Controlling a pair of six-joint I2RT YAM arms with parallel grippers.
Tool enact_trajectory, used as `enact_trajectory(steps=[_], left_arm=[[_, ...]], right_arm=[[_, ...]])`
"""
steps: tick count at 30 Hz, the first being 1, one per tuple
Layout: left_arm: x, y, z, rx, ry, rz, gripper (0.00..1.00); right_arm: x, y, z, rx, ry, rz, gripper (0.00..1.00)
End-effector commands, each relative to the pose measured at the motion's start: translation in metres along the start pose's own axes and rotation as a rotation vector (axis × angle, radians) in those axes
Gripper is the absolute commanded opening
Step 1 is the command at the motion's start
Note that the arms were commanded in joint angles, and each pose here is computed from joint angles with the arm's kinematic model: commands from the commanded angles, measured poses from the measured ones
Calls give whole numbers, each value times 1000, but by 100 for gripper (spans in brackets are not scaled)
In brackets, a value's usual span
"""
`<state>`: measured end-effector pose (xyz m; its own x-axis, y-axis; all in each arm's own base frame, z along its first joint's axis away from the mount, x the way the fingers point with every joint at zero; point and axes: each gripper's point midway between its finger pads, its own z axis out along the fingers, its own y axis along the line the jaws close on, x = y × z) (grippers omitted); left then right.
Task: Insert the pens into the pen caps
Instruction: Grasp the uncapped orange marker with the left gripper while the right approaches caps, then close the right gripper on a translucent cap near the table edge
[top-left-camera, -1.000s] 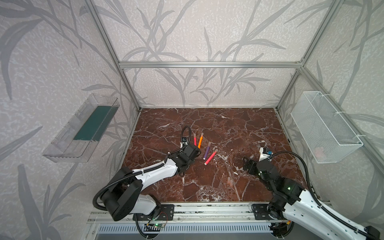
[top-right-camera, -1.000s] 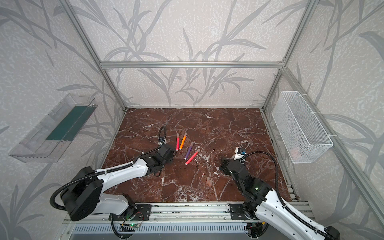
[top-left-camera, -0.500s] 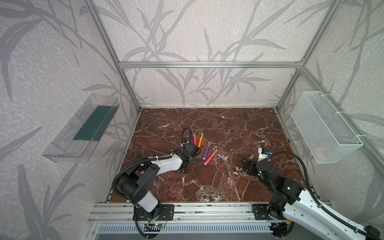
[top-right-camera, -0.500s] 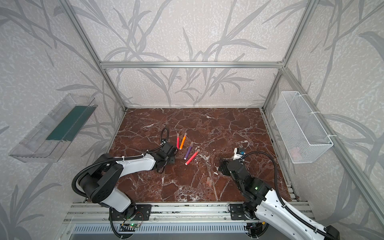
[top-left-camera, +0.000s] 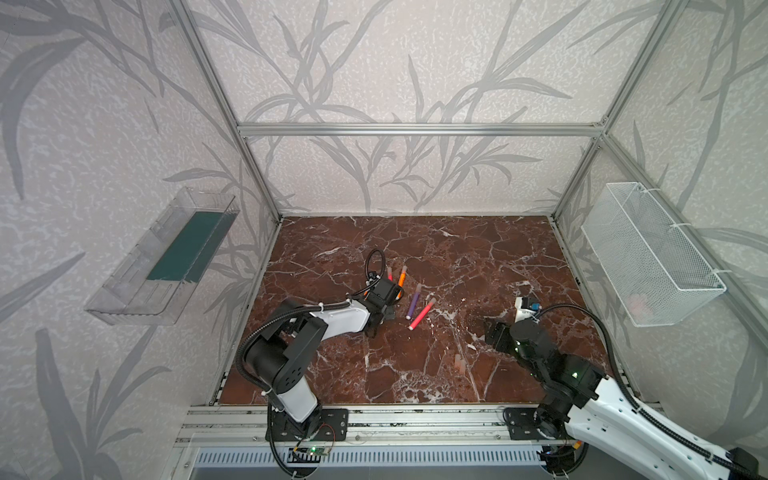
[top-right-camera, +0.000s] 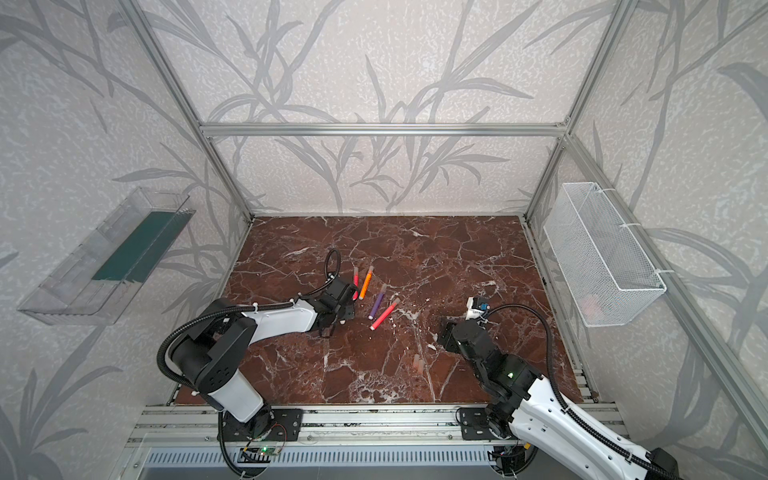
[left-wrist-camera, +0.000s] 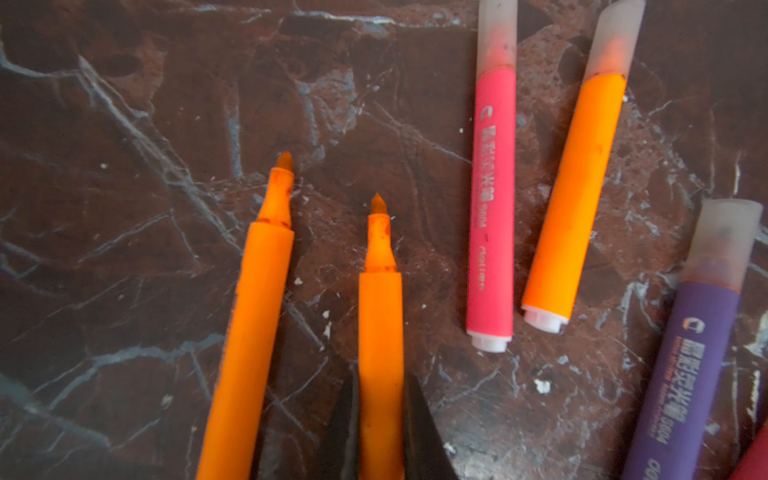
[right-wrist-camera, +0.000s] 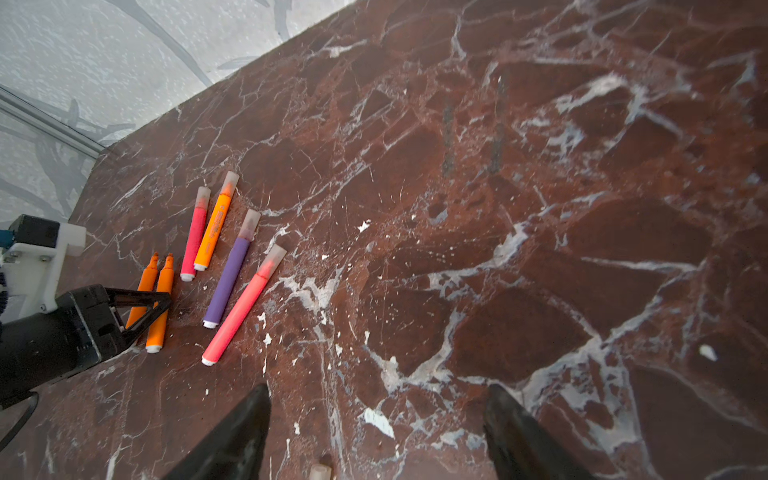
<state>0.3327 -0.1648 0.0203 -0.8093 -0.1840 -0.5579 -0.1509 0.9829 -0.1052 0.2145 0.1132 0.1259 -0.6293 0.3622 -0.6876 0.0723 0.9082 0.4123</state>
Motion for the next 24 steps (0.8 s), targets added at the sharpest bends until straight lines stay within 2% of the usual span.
enact_trajectory(steps=[1,4,7,15,24], left_arm=[[4,7,-4,-23,36,13,0],[-4,6,-16,-3,9,17,0],[-13,4,-32,30,-26,25,0],[-33,-22,-90,282,-161,62,0],[-32,-30,-134,473,-279,100,0]], right_arm=[[28,6,2,-35,156,28,72],[56,11,1,-60,297,11,64],[81,14,0,-72,379,-27,63],[113,22,4,-97,431,-88,63],[132,25,17,-74,495,-126,51]])
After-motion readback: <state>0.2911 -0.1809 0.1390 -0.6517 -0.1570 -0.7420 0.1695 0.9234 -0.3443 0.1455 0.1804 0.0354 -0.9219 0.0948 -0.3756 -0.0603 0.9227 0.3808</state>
